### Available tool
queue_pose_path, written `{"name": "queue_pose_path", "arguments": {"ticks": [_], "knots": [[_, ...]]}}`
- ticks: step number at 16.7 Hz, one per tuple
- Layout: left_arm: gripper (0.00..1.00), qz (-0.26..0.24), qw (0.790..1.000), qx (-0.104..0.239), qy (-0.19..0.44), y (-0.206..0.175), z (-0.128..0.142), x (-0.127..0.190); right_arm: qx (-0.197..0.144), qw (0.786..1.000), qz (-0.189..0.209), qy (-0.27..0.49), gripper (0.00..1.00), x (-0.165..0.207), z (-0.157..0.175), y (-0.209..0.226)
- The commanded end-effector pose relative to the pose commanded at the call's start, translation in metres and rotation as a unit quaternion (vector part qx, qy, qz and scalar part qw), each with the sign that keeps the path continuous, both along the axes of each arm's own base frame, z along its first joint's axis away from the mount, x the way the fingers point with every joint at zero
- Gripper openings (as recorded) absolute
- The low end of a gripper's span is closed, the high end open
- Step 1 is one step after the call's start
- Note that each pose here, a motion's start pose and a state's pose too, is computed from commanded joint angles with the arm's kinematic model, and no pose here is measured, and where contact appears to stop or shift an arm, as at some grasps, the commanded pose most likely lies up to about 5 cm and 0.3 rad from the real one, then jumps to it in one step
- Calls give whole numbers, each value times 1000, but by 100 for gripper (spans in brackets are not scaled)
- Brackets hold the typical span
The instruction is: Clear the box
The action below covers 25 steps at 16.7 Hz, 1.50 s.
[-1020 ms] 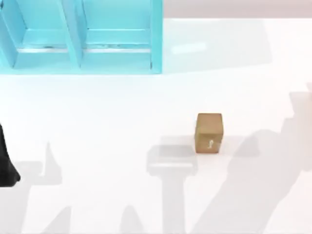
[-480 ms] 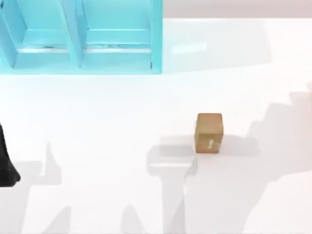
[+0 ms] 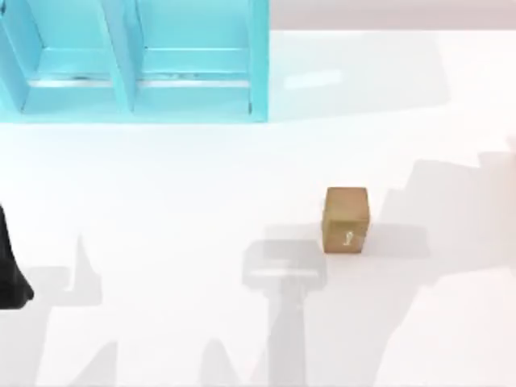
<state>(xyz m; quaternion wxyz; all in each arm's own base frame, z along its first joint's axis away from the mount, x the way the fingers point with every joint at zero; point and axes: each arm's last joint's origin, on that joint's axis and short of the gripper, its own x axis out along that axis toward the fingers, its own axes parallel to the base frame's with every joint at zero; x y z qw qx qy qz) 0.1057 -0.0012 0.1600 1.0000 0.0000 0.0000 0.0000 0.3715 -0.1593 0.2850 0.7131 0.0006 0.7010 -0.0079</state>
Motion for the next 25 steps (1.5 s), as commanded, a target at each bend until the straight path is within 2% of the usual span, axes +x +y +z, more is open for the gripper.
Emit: {"name": "queue_pose_path", "arguments": {"ticks": [3,7,11,14,21,25], "knots": [[100,0,1000,0,0,0,0,0,-7,1000,7,-16,0,28,-9,51],[100,0,1000,0,0,0,0,0,-6,1000,6,-24,0,59,-33,149],[100,0,1000,0,0,0,0,0,-10,1000,-5,-8,0,62,-64,244],[100,0,1000,0,0,0,0,0,-19,1000,-4,6,0,52,-81,290],[100,0,1000,0,0,0,0,0,-21,1000,-4,10,0,48,-85,300],[100,0,1000,0,0,0,0,0,-22,1000,-2,7,0,49,-113,303]]}}
